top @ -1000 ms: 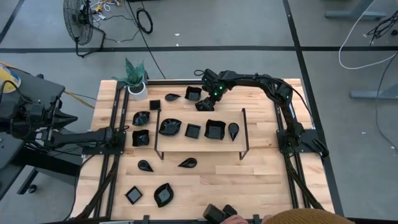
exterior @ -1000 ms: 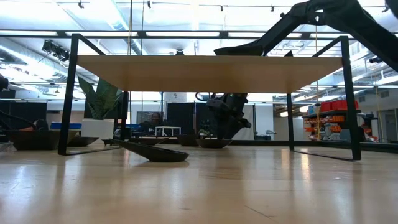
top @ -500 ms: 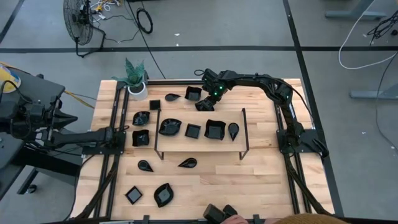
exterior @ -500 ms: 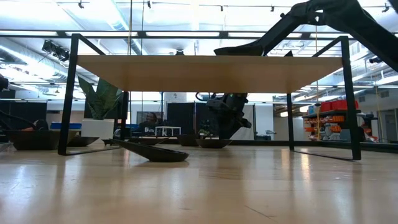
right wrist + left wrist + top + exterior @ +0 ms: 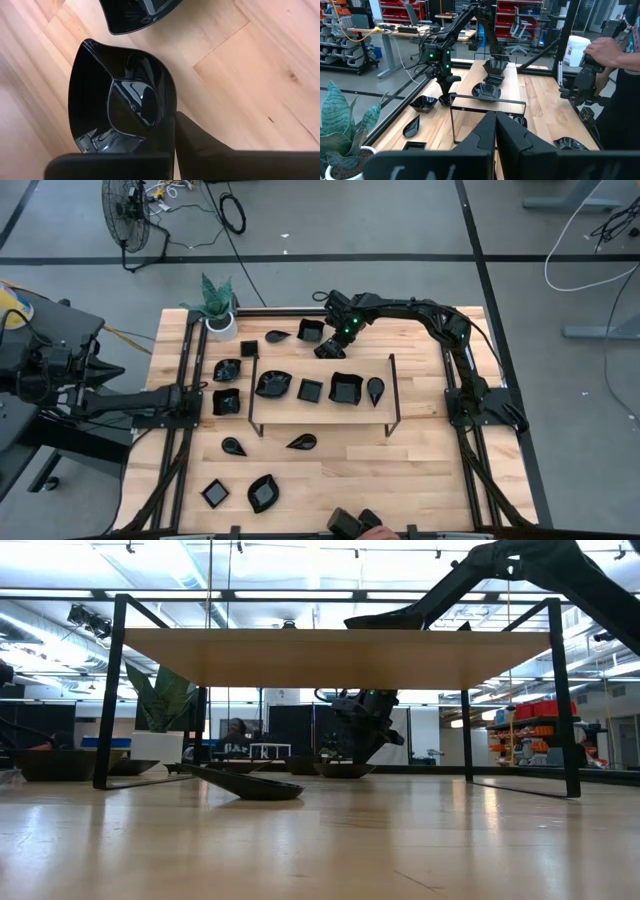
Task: Pick & Place Mini shaped plates
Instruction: Stack the leaf shaped plate on top of the leaf shaped plate on the shelf
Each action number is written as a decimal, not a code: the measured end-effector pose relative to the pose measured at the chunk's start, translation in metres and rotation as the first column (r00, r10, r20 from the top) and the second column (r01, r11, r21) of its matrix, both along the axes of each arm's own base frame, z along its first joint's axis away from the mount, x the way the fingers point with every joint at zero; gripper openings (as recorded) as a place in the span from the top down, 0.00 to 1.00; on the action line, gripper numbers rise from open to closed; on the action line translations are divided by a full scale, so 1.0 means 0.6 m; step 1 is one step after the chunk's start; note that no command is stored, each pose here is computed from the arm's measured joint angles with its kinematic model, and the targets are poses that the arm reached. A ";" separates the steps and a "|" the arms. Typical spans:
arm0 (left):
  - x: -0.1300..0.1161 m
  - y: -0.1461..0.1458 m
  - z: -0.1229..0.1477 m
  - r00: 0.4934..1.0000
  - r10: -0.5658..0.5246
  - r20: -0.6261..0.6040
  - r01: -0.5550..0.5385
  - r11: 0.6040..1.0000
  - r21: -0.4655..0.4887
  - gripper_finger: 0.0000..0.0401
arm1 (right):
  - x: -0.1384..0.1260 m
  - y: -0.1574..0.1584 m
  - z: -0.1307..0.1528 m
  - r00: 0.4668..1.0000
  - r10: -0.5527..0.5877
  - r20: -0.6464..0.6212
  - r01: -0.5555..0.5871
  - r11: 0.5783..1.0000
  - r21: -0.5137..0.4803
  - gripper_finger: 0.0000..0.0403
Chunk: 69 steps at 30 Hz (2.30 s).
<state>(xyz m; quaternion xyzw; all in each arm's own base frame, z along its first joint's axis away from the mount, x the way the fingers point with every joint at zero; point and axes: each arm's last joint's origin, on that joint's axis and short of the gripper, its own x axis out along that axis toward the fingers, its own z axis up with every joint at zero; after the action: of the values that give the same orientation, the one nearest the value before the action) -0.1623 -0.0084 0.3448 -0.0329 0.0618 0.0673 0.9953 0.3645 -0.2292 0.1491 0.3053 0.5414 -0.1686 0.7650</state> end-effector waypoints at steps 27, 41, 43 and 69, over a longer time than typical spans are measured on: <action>0.000 0.000 0.000 1.000 0.000 0.000 0.000 1.000 0.000 0.95 | -0.040 0.009 0.179 0.973 -0.076 0.217 0.101 0.989 -0.106 1.00; 0.000 0.000 0.000 1.000 -0.001 0.000 0.001 1.000 0.000 0.95 | -0.011 0.038 0.327 0.915 0.034 0.402 0.041 0.984 -0.176 1.00; 0.000 0.000 0.000 1.000 -0.001 0.000 0.001 1.000 0.000 0.95 | -0.007 0.047 0.343 0.898 0.061 0.437 0.013 0.986 -0.164 1.00; 0.000 0.000 0.000 1.000 0.000 0.000 0.000 1.000 0.000 0.95 | 0.070 0.143 0.383 0.569 0.507 0.647 -0.381 0.860 -0.339 1.00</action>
<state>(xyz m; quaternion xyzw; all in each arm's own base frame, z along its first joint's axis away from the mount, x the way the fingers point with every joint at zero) -0.1623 -0.0084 0.3447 -0.0326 0.0619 0.0671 0.9953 0.4066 -0.1436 0.3788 0.1367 0.2425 0.1189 0.9531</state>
